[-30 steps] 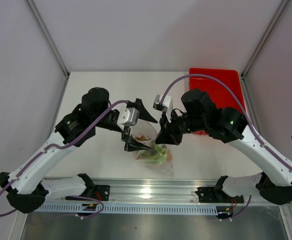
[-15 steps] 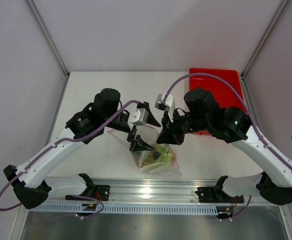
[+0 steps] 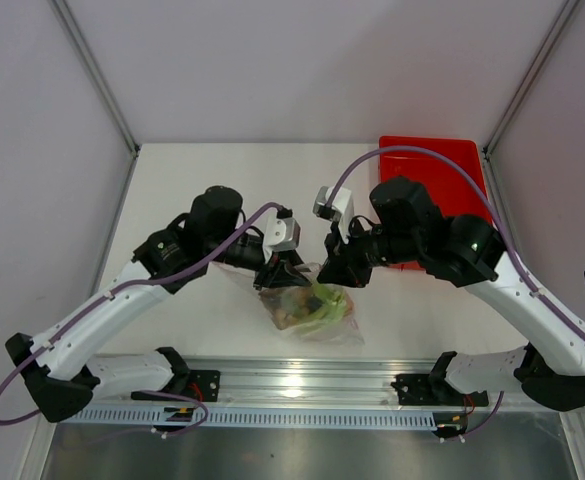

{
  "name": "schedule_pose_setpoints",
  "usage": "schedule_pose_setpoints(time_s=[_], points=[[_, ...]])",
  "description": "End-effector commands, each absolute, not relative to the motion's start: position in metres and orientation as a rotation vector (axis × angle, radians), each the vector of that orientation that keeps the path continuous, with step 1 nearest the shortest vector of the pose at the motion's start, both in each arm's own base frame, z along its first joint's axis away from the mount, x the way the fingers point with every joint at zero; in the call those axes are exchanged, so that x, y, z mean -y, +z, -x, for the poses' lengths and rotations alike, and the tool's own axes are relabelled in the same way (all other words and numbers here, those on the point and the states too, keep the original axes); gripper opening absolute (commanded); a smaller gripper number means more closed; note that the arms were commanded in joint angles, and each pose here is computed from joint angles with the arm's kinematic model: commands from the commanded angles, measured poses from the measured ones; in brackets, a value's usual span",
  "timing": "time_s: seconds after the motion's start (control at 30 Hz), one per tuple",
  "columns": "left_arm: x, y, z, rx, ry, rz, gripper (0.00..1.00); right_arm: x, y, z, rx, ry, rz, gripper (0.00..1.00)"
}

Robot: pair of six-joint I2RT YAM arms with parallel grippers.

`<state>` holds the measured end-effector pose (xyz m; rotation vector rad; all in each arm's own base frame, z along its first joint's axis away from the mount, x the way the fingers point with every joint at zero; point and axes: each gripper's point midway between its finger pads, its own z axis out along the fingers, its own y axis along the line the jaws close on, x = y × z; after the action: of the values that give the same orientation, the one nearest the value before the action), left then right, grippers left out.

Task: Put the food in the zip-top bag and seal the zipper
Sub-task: Adjust the zipper food storage bag at the center of the board.

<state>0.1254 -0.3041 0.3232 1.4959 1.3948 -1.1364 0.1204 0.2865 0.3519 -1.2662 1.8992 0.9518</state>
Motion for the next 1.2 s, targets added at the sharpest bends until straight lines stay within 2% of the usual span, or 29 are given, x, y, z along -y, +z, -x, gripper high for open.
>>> schedule_pose_setpoints(time_s=[0.0, 0.03, 0.07, 0.13, 0.23, 0.47, 0.73, 1.17], points=[[0.295, 0.318, -0.124, -1.462, -1.114, -1.418, 0.21, -0.287, 0.374, -0.133, -1.820, 0.920, 1.186, 0.23], [0.295, 0.319, -0.124, -1.471, -1.118, -1.399, 0.01, -0.286, 0.369, -0.137, -1.836, 0.901, 1.169, 0.31], [0.294, 0.315, -0.126, -1.520, -1.120, -1.356, 0.01, -0.286, 0.372, -0.138, -1.824, 0.907, 1.150, 0.43], [0.293, 0.312, -0.125, -1.545, -1.145, -1.303, 0.00, -0.286, 0.371, -0.141, -1.817, 0.902, 1.117, 0.56], [0.292, 0.314, -0.124, -1.565, -1.175, -1.229, 0.01, -0.279, 0.370, -0.145, -1.819, 0.884, 1.032, 0.62], [0.288, 0.330, -0.125, -1.586, -1.213, -1.077, 0.00, -0.269, 0.375, -0.128, -1.733, 0.999, 0.939, 0.63], [0.288, 0.340, -0.121, -1.615, -1.260, -1.032, 0.01, -0.276, 0.373, -0.104, -1.610, 1.202, 0.920, 0.56], [0.285, 0.343, -0.106, -1.574, -1.327, -1.061, 0.01, -0.290, 0.362, -0.119, -1.599, 1.167, 0.950, 0.49]])
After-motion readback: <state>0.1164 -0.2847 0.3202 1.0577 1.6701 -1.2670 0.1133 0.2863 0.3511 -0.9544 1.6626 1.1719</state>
